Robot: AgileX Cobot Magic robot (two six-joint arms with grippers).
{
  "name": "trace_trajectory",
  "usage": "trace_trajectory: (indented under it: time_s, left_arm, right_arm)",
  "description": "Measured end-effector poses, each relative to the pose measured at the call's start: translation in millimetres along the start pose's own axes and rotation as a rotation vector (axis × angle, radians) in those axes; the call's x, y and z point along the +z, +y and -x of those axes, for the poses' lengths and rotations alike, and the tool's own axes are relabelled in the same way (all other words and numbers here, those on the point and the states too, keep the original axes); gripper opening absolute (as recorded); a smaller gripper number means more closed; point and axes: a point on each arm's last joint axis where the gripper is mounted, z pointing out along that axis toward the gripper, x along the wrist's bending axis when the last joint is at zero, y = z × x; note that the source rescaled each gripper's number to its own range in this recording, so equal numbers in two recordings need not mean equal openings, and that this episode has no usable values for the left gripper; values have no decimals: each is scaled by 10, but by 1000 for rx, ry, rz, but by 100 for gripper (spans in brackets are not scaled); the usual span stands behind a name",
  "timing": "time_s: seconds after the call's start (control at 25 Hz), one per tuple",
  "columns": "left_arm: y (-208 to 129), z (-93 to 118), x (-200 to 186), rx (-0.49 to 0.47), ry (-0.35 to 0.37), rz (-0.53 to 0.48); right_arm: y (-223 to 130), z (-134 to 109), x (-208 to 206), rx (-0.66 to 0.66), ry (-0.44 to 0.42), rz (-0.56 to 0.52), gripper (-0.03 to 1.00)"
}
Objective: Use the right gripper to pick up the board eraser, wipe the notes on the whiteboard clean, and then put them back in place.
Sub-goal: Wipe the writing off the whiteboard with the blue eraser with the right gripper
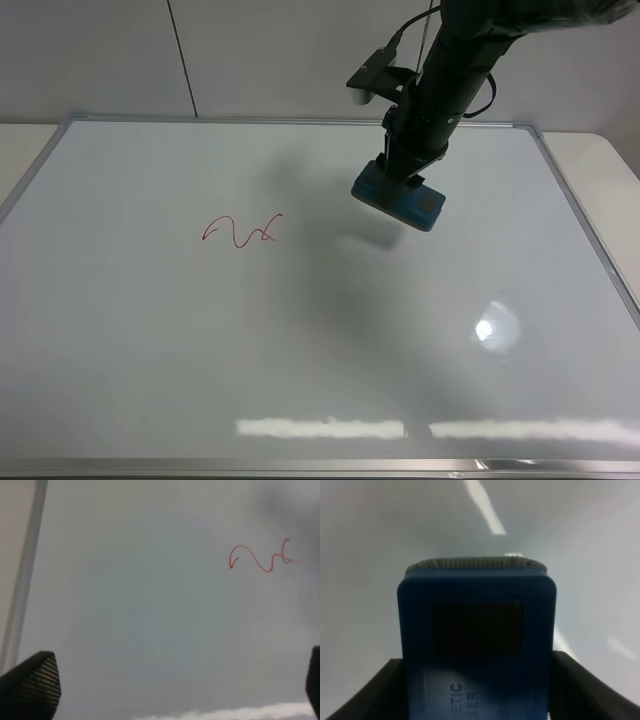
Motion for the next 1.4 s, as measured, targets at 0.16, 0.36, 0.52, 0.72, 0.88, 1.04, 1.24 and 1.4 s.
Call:
trace_trajectory:
  time_s: [0.16,0.36,0.52,0.72,0.88,1.04,1.24,1.4]
  left_arm:
    - [0,0,0,0,0,0]
    - [0,0,0,0,0,0]
    - [0,0,0,0,0,0]
    - [0,0,0,0,0,0]
    - [0,0,0,0,0,0]
    - [0,0,0,0,0,0]
    - [0,0,0,0,0,0]
    - [0,0,0,0,0,0]
  right_arm:
    - [186,-124,46,-42,19,17,3]
    - [404,-240,116,-87,59,3,3]
    - [549,-259,124,-91,80,-14,3]
    - [674,-296,243,-106,95,-28,3]
    - [775,-309,333,-111,83,-38,3]
    - [896,-337,401,-112,79,-37,3]
    - [1072,-424,534,-149,78,-31,3]
    - [1182,-466,659,-164,73,-22,3]
